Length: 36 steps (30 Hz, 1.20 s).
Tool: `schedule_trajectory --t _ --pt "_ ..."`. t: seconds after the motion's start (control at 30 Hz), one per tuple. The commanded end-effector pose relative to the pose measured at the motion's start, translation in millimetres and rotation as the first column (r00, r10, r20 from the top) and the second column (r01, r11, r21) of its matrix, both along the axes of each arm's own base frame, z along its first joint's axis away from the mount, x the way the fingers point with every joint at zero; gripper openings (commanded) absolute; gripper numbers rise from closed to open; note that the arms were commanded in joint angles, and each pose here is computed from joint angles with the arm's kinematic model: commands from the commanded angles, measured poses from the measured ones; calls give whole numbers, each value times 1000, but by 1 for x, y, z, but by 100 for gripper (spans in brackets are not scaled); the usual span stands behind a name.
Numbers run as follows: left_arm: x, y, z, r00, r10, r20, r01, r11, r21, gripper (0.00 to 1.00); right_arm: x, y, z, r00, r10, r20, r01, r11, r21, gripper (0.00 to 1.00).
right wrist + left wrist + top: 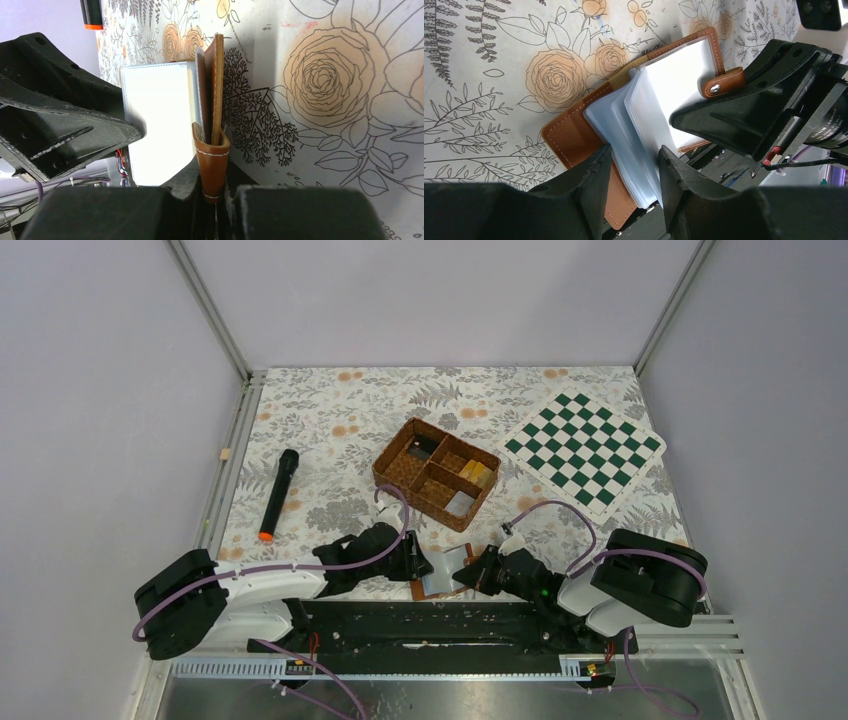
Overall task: Take the credit cards out of the card holder
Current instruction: Remove the credit card from the card holder.
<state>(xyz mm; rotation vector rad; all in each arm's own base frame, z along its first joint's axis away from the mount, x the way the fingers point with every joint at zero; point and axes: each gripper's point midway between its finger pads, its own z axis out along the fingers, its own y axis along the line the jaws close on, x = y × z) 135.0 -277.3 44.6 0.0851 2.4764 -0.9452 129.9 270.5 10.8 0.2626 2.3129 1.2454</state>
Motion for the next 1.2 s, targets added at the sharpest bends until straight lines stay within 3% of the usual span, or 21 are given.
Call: schedule_trajectory --t 0.0,0.6,0.87,1.07,1.17 --pt "3 -19 26 999 -33 44 37 994 -104 39 -4 -6 -13 1000 10 -20 -11 999 -52 0" --pt "5 -28 30 997 -28 70 41 980 -196 41 -5 -5 -15 999 8 -31 -9 999 -37 10" --pt "4 -28 23 998 -29 55 38 983 -180 23 -4 -7 -12 1000 0 -24 -1 999 -41 22" --pt "4 -29 23 998 -36 56 46 983 -180 8 0 -14 -9 1000 -12 3 12 996 -93 49" --pt "3 -30 24 997 -44 60 54 983 -177 0 5 -21 -4 999 -27 36 31 990 -135 53"
